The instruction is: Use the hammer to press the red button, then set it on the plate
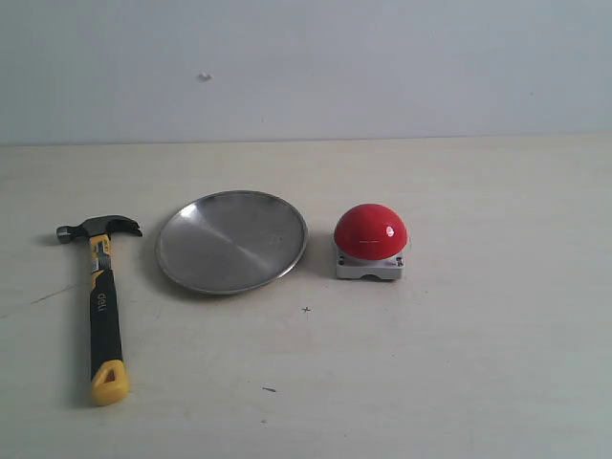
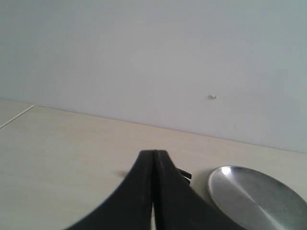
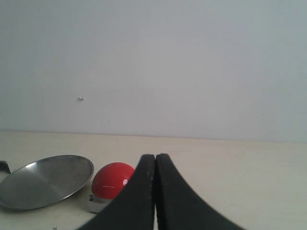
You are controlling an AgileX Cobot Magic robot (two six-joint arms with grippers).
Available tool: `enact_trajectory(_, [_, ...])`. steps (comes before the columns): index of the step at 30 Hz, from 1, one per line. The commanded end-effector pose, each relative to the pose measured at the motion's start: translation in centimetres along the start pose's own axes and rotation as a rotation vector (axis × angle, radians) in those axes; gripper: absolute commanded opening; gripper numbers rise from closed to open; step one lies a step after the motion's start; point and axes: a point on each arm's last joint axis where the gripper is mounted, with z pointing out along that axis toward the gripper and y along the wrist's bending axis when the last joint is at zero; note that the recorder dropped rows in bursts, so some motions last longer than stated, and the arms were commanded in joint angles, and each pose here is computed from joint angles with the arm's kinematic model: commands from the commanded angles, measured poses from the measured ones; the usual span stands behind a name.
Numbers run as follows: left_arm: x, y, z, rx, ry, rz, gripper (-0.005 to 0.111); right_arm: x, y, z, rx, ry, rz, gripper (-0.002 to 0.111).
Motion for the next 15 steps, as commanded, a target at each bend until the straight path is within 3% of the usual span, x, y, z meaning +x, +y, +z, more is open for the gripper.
enact_trajectory(1, [0.0, -0.1, 0.0, 0.009, -0.008, -0.004, 0.0, 0.0, 0.0, 0.0, 0.005, -0.013, -0.006, 0.0])
enact_trajectory(5, [-1.4, -0.5, -0.1, 0.055, -0.162, -0.019, 0.0, 0.0, 0.0, 0.0, 0.005, -0.013, -0.006, 0.0])
enact_trajectory(8, [-2.3, -0.7, -0.3, 0.108, -0.255, -0.205, 0.0, 0.0, 0.0, 0.0, 0.005, -0.013, -0.006, 0.0])
enact_trajectory(10, [-2.9, -0.9, -0.5, 0.142, -0.31, -0.266, 0.0, 0.0, 0.0, 0.0, 0.005, -0.013, -0.006, 0.0])
enact_trajectory(15, [-4.6, -1.4, -1.4, 0.229, -0.519, -0.249, 0.0, 0.0, 0.0, 0.0, 0.005, -0.013, -0.006, 0.0])
